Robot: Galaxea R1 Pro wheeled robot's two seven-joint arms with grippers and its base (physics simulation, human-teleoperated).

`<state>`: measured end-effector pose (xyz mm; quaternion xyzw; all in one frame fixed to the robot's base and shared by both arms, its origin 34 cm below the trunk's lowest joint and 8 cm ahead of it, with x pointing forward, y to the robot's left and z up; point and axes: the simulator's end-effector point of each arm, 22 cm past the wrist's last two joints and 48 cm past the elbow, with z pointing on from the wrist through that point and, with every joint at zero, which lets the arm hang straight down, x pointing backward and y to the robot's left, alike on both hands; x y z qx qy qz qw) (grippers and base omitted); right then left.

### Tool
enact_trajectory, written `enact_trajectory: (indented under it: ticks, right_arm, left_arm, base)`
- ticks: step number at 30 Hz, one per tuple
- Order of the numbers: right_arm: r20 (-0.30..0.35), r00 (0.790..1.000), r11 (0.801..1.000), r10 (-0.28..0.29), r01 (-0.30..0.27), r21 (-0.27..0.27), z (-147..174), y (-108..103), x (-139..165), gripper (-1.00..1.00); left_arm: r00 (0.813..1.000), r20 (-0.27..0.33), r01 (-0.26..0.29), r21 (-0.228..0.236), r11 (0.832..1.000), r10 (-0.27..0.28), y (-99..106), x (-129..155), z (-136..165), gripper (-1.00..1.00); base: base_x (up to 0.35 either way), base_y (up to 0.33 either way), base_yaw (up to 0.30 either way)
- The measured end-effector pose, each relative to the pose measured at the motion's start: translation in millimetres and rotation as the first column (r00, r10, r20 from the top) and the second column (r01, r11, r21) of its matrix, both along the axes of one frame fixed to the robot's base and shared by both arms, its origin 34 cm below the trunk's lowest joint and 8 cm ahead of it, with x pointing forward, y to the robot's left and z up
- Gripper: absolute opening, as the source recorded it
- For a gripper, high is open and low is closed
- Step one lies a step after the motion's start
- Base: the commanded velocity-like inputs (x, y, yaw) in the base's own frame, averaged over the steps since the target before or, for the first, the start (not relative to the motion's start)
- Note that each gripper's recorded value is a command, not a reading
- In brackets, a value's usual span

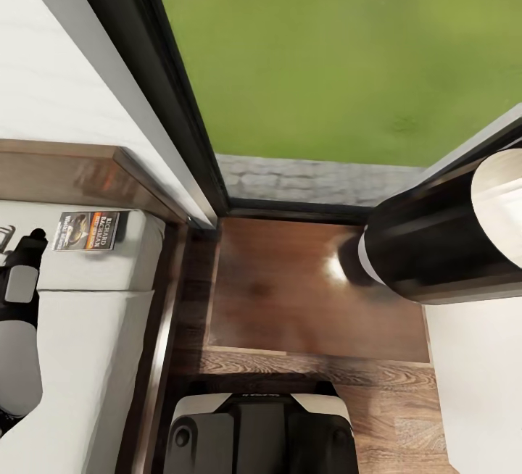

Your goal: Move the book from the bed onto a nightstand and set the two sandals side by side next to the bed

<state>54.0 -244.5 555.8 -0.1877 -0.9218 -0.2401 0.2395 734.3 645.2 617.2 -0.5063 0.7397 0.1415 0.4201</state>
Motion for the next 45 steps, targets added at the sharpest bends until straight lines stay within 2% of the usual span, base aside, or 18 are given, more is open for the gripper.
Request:
enact_trajectory:
  ticks: [8,18,24,30,45]
  right_arm:
    - [0.0,1.0,1.0,0.0,0.0,0.0,0,0,0,1.0]
    - [0.0,1.0,1.0,0.0,0.0,0.0,0,0,0,1.0]
    - [0.0,1.0,1.0,0.0,0.0,0.0,0,0,0,1.0]
    - [0.0,1.0,1.0,0.0,0.0,0.0,0,0,0,1.0]
    - [0.0,1.0,1.0,0.0,0.0,0.0,0,0,0,1.0]
  left_arm:
    - [1.0,0.008,-0.008,0.023,1.0,0.008,3,-1,2,1.0]
    - [1.0,0.012,-0.002,0.017,1.0,0.001,-1,1,1,1.0]
    - [0.999,0.022,0.023,0.01,1.0,-0.024,-6,6,0,1.0]
    - [0.994,0.051,0.092,0.004,0.996,-0.092,-19,22,2,1.0]
    - [0.994,0.054,0.098,0.02,0.995,-0.099,-14,27,8,1.0]
  base:
    - [0.0,0.0,0.0]
    - [0.0,0.0,0.0]
    - [0.0,0.0,0.0]
    - [0.0,0.0,0.0]
    - [0.0,0.0,0.0]
